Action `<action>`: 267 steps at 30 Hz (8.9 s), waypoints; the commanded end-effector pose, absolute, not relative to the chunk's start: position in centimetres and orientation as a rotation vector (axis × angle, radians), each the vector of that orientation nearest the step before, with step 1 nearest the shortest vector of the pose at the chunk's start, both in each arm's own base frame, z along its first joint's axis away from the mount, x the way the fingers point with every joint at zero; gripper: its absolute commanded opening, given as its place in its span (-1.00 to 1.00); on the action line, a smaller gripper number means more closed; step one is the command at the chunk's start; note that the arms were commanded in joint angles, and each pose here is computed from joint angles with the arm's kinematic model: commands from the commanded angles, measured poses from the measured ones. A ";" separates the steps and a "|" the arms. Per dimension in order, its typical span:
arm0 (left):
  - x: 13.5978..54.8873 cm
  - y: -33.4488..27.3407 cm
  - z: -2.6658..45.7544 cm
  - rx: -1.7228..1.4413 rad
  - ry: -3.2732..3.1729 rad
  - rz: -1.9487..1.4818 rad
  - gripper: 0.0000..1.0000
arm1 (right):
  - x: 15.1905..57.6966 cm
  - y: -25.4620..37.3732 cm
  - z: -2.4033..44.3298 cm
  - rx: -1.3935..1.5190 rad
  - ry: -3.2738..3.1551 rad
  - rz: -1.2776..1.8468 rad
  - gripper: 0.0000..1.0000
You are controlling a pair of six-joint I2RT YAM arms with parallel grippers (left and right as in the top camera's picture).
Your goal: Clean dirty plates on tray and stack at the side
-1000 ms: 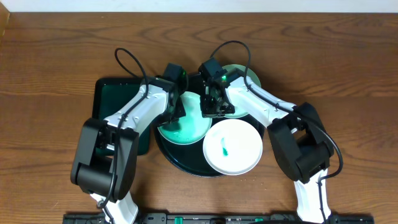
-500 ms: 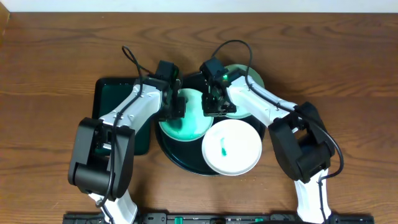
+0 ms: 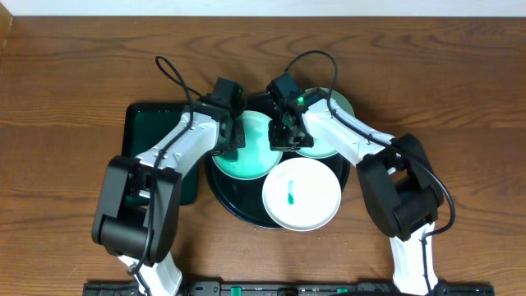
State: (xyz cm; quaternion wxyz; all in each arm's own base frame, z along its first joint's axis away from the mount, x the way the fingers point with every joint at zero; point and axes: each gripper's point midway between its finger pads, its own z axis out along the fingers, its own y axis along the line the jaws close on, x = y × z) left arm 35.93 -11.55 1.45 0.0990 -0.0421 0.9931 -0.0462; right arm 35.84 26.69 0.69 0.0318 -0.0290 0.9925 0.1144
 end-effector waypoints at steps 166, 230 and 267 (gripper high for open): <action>34.1 1.6 16.9 -0.656 2.714 -0.140 -0.85 | 40.0 30.8 3.3 -1.173 2.526 0.499 -0.32; 34.3 -12.5 6.8 -0.280 3.021 -0.208 -0.86 | 37.6 26.8 2.1 -0.308 2.823 0.174 -0.98; 41.1 -11.9 7.0 -0.230 2.666 -0.189 -0.85 | 37.6 26.8 2.0 -0.310 2.825 0.170 -0.98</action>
